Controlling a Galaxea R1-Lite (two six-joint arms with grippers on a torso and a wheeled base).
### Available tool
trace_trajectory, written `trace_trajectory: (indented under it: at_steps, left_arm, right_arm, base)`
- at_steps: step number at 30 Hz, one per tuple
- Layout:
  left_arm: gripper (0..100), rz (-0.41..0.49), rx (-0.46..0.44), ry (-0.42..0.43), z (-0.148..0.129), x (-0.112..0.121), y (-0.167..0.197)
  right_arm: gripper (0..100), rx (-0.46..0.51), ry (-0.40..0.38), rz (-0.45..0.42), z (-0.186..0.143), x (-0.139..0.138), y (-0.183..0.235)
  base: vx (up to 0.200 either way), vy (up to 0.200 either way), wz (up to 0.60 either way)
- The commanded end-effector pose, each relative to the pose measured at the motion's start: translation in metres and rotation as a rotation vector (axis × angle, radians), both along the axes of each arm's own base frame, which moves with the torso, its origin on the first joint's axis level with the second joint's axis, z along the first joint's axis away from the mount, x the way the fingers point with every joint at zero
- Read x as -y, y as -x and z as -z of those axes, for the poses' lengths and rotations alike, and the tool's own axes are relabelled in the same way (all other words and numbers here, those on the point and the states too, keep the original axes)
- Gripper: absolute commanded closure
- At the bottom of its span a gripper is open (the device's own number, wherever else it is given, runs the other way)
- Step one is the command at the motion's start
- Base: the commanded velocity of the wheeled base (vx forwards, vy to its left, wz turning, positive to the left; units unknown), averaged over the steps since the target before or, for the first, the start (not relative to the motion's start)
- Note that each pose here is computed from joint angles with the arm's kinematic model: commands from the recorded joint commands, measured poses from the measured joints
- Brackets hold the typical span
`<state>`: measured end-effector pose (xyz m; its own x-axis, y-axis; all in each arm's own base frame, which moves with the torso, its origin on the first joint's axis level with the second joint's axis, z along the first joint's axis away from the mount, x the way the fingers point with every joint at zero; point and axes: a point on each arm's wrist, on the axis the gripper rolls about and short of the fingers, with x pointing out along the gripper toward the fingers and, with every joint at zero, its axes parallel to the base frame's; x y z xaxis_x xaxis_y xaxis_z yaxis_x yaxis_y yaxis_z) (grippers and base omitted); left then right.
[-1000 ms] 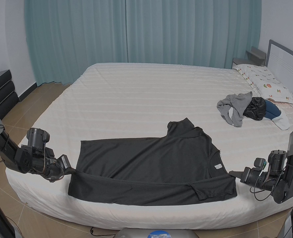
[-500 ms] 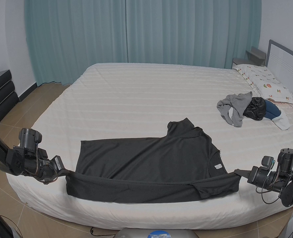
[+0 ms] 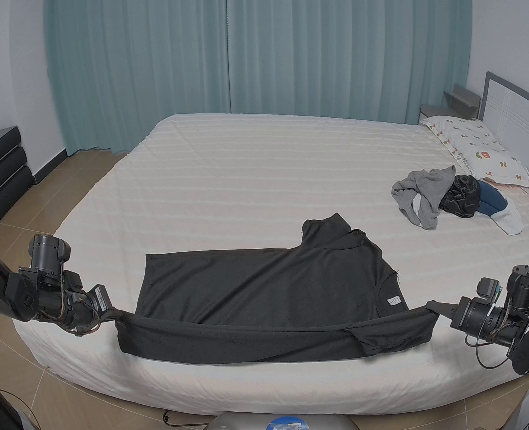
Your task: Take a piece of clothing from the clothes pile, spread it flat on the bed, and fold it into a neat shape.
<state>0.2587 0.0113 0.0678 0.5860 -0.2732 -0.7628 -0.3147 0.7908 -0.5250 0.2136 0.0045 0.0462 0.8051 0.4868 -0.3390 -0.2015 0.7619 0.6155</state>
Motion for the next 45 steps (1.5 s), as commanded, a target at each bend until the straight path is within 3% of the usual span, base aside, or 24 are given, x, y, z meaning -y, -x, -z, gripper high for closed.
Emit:
trace_trajectory:
  at_steps: [1,10,17,22,26,33,45]
  left_arm:
    - [100,0.000,-0.014,-0.004,0.002,-0.001,0.005]
    - [100,0.018,-0.025,-0.014,0.004,0.000,0.012]
    - [100,0.021,0.035,-0.023,-0.010,0.000,0.019]
    - [100,0.024,0.075,-0.027,-0.020,0.001,0.023]
    - [100,0.044,0.049,-0.031,-0.014,0.006,0.027]
    - [100,0.044,0.033,-0.031,-0.008,0.006,0.008]
    - [100,0.036,-0.010,-0.027,0.013,0.004,-0.031]
  right_arm:
    - [100,-0.009,0.001,-0.001,0.001,-0.001,0.004]
    - [100,-0.066,0.011,-0.005,0.001,-0.001,0.011]
    - [100,-0.024,0.003,0.014,-0.011,0.002,0.015]
    - [100,-0.070,0.015,0.010,-0.005,0.001,0.017]
    - [100,-0.088,0.016,0.010,-0.002,0.001,0.016]
    - [100,-0.107,0.020,0.006,0.005,0.001,0.009]
    - [100,-0.122,0.032,0.019,0.030,0.001,-0.037]
  base:
    - [0.000,0.000,0.00]
    - [0.000,0.000,0.00]
    - [0.000,0.000,0.00]
    - [0.000,0.000,0.00]
    - [0.000,0.000,0.00]
    - [0.000,0.000,0.00]
    - [0.000,0.000,0.00]
